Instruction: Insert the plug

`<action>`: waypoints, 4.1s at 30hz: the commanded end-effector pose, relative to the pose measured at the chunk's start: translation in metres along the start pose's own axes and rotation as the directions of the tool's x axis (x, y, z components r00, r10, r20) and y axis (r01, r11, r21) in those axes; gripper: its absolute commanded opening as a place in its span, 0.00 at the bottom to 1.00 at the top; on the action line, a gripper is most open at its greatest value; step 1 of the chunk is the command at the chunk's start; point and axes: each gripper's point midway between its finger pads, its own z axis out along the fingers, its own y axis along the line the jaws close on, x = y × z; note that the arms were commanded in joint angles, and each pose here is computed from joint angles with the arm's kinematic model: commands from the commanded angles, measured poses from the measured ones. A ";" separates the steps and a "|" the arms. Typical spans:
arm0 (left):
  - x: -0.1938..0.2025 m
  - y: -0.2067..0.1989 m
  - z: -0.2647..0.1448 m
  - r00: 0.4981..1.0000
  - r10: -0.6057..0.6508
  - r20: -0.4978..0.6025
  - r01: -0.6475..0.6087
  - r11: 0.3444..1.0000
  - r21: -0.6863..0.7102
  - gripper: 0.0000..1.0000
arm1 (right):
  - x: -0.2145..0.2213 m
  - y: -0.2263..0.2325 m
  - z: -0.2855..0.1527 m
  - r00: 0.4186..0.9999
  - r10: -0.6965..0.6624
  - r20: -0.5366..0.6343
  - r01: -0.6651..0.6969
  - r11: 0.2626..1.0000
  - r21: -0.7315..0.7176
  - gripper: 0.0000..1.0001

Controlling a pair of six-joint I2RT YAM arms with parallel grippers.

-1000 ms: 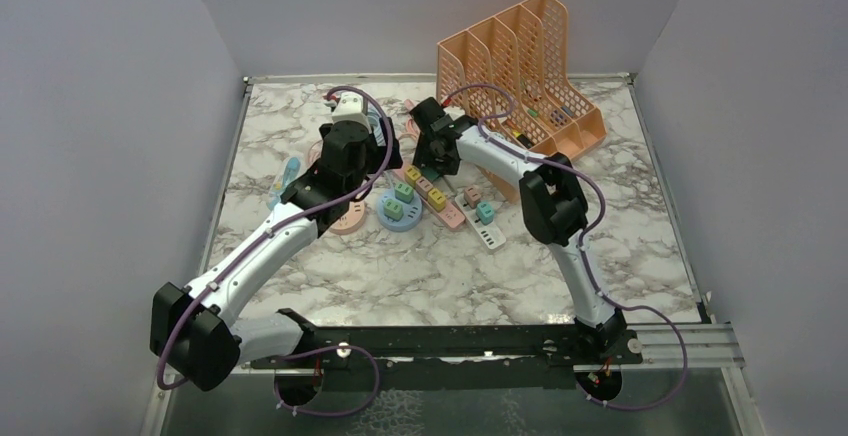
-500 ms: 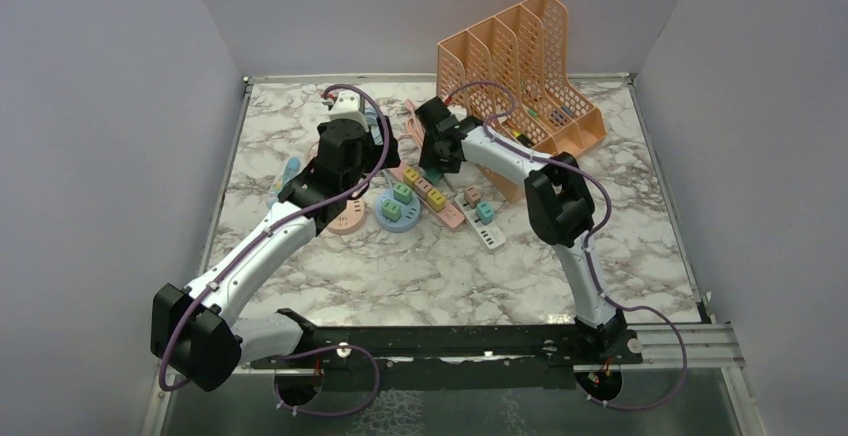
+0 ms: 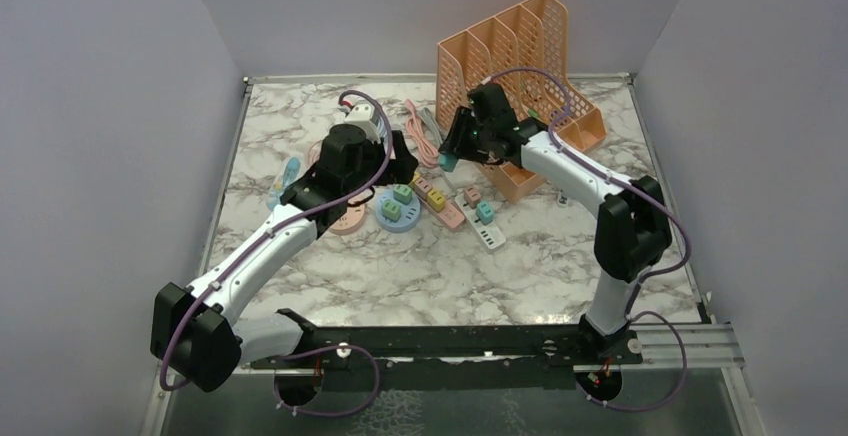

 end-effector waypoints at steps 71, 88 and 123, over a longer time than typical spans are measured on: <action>-0.047 -0.166 -0.103 0.850 -0.493 -0.186 0.493 0.621 0.609 0.00 | 0.005 0.107 -0.266 0.944 0.317 0.090 -0.049 0.404 -0.913 0.54; -0.057 -0.170 -0.123 0.867 -0.478 -0.141 0.437 0.591 0.678 0.05 | -0.007 0.113 -0.260 0.938 0.333 0.099 -0.049 0.409 -0.911 0.39; 0.113 0.018 -0.046 0.934 -0.190 -0.302 0.143 0.975 -0.171 0.66 | 0.107 0.007 -0.126 0.958 -0.286 -0.030 0.240 0.852 -0.466 0.30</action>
